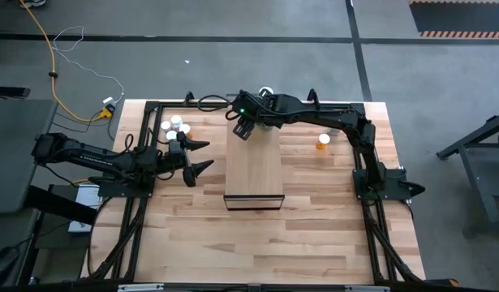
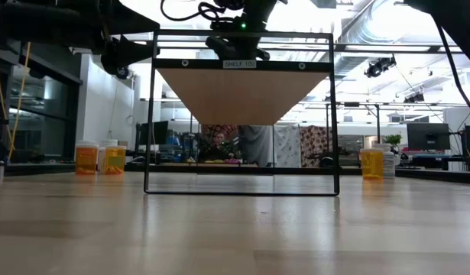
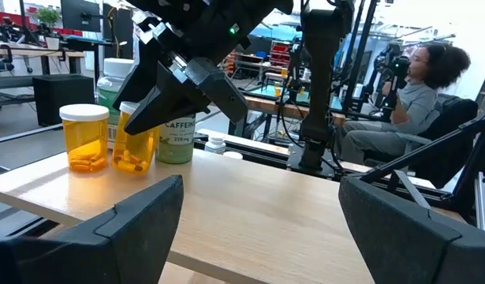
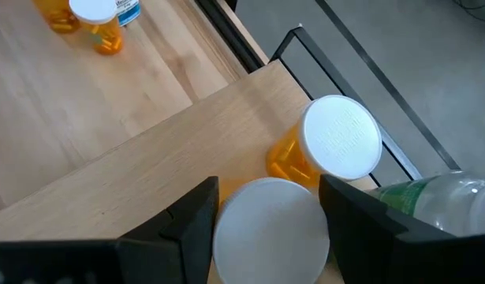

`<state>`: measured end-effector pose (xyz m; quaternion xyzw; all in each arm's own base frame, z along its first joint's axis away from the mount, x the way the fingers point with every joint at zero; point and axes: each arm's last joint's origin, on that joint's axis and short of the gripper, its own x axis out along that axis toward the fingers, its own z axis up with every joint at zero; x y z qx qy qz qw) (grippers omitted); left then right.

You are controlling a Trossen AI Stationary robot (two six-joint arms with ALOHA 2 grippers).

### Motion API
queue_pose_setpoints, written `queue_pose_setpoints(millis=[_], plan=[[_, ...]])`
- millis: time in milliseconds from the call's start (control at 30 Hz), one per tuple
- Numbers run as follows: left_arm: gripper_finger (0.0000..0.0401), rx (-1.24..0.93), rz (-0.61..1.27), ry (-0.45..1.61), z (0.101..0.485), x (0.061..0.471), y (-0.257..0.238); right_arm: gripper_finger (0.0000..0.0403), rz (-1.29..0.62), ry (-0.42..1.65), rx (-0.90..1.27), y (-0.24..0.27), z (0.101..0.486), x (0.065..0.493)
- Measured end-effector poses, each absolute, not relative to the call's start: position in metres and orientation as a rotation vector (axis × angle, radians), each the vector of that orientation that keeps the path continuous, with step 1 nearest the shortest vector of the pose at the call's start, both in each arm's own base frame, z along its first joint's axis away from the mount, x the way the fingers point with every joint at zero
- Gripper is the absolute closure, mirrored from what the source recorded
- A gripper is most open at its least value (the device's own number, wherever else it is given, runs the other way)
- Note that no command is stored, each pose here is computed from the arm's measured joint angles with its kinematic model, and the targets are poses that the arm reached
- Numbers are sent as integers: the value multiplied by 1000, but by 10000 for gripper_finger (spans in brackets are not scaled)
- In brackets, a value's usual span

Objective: Pick and place medicine bottles onto shelf by color
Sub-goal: Put the bottom right yellow pill bottle on the shelf, then put the bottom left yellow pill bottle on the shelf

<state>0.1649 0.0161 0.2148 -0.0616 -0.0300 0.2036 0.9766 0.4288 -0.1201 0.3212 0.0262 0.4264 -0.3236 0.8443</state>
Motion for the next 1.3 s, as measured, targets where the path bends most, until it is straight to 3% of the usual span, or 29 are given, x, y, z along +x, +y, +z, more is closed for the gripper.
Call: queue_pose_setpoints(millis=[467, 800, 1033, 1300], plan=[[71, -124, 410, -60, 215, 165, 16, 157, -686, 914, 74, -127, 320, 426], [71, -124, 410, -61, 215, 165, 16, 142, -644, 818, 43, -128, 327, 434], [71, -124, 410, -61, 215, 165, 16, 141, -603, 815, -30, -122, 346, 430], [71, -123, 407, -54, 214, 165, 16, 141, -520, 834, -66, -82, 383, 392]])
